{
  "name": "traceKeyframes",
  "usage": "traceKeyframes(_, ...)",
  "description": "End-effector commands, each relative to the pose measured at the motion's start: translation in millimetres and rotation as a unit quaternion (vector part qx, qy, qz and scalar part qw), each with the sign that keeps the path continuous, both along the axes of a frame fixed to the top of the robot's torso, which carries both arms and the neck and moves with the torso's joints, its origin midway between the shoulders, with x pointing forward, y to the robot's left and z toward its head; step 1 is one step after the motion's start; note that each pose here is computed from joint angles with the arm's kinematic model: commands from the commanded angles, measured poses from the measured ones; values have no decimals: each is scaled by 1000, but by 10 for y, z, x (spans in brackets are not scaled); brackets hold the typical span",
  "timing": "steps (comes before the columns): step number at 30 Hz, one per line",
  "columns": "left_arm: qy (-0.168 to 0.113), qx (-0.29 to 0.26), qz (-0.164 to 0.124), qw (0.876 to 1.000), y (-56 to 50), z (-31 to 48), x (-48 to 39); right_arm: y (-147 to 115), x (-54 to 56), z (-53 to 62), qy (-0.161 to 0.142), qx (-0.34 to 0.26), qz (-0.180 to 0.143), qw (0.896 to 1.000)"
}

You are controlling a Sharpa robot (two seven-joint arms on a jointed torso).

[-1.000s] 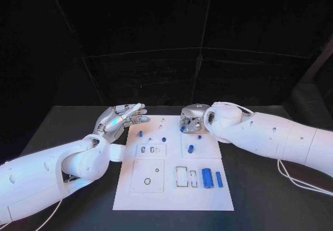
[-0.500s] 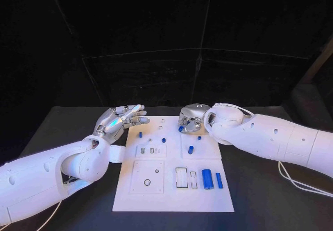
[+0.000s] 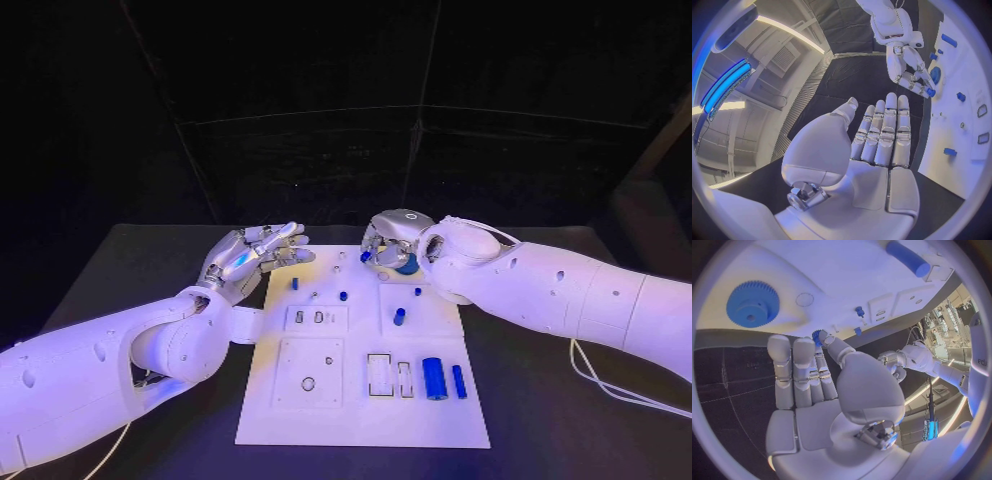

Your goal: Assemble the parts on the task board

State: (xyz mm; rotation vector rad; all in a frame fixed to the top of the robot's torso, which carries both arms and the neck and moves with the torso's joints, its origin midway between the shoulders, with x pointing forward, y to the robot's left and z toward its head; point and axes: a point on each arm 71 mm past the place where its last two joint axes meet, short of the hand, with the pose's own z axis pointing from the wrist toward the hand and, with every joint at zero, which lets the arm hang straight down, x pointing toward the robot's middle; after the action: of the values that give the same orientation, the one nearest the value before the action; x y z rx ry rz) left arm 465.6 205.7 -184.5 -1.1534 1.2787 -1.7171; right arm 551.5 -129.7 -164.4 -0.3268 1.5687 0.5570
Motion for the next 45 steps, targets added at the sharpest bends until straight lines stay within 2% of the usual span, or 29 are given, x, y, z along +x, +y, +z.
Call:
traceKeyframes(1, -1, -8, -11, 1000, -29, 21, -21, 14, 42, 77, -27, 26, -9, 999)
traceKeyframes(9, -1, -11, -15, 1000, -51, 27, -31, 104, 122, 104, -33, 31, -15, 999)
traceKeyframes(21, -1, -12, -19, 1000, -70, 35, -37, 185, 194, 90, -15, 16, -20, 1000)
traceKeyframes(32, -1, -13, -20, 1000, -79, 33, -33, 267, 200, 46, 9, -2, -12, 1000)
traceKeyframes(45, -1, -12, -18, 1000, -72, 32, -23, 321, 209, 27, 18, -9, -6, 1000)
